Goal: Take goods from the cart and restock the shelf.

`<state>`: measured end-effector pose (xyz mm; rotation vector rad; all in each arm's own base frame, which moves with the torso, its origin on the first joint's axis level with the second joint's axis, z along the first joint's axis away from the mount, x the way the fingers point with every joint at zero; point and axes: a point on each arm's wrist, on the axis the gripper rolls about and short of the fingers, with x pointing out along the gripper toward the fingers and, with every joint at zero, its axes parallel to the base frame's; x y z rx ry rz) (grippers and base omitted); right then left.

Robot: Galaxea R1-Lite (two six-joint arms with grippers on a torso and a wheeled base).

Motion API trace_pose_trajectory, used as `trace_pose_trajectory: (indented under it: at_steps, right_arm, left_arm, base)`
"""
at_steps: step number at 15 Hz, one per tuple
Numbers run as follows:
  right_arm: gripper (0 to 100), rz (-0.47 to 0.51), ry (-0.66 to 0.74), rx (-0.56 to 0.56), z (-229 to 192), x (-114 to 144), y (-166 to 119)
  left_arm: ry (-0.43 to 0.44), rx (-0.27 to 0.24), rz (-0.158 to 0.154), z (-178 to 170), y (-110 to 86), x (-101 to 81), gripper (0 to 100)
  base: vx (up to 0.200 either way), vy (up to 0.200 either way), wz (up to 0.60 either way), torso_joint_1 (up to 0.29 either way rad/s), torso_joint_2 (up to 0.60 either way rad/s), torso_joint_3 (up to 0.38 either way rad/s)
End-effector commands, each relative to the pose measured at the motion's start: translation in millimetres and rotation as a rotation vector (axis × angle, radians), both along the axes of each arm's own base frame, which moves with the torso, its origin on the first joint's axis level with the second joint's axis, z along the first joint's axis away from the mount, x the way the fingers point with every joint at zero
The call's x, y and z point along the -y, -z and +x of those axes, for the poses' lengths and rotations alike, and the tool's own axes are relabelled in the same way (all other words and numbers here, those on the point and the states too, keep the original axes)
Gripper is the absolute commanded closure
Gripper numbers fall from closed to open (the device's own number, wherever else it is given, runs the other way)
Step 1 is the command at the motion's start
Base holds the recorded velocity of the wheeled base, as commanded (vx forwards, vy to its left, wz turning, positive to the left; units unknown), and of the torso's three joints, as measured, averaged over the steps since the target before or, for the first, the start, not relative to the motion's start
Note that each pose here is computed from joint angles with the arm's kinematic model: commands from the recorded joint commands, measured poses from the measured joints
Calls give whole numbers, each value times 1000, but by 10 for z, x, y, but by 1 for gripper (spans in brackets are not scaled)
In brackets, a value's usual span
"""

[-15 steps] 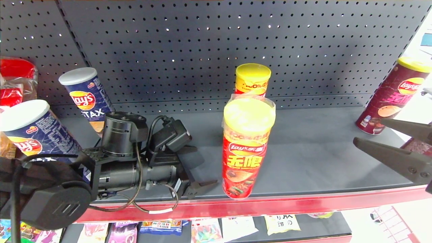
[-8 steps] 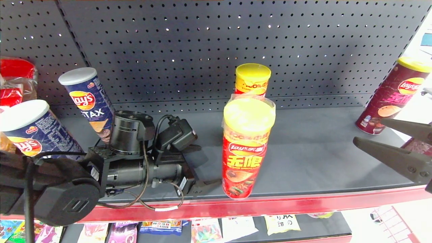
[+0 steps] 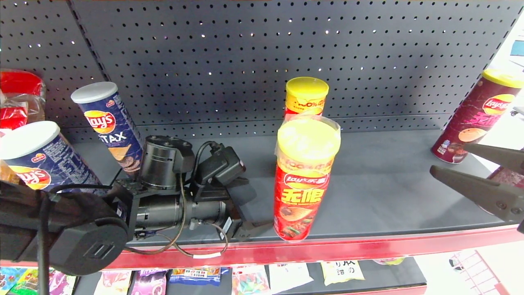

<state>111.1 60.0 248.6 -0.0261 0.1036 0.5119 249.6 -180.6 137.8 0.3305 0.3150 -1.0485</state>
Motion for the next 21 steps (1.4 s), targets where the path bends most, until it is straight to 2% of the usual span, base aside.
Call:
trace_pose_trajectory:
  at_steps: [1, 6, 17, 19, 20, 21]
  right_arm:
    - [0, 1, 0, 3, -8, 5, -2]
    - [0, 3, 12, 5, -8, 22, -9]
    - [0, 3, 12, 7, -21, 29, -3]
    - [0, -4, 11, -7, -29, 32, 47]
    - [0, -10, 6, -16, -76, 56, 115]
    - [0, -12, 4, -20, -103, 69, 153]
  left_arm:
    - [-1, -1, 0, 24, 9, 17, 0]
    - [-8, 26, -15, 134, -46, 90, 0]
    - [-8, 20, -10, 168, -13, 114, 0]
    - [-24, 34, -16, 80, -90, 28, 0]
    - [-54, 63, -23, -148, -222, -143, 0]
    - [-60, 72, -26, -286, -265, -238, 0]
  base:
    - [0, 0, 0, 0, 0, 0]
    - [0, 0, 0, 0, 0, 0]
    - [0, 0, 0, 0, 0, 0]
    - [0, 0, 0, 0, 0, 0]
    - [0, 0, 0, 0, 0, 0]
    - [0, 0, 0, 0, 0, 0]
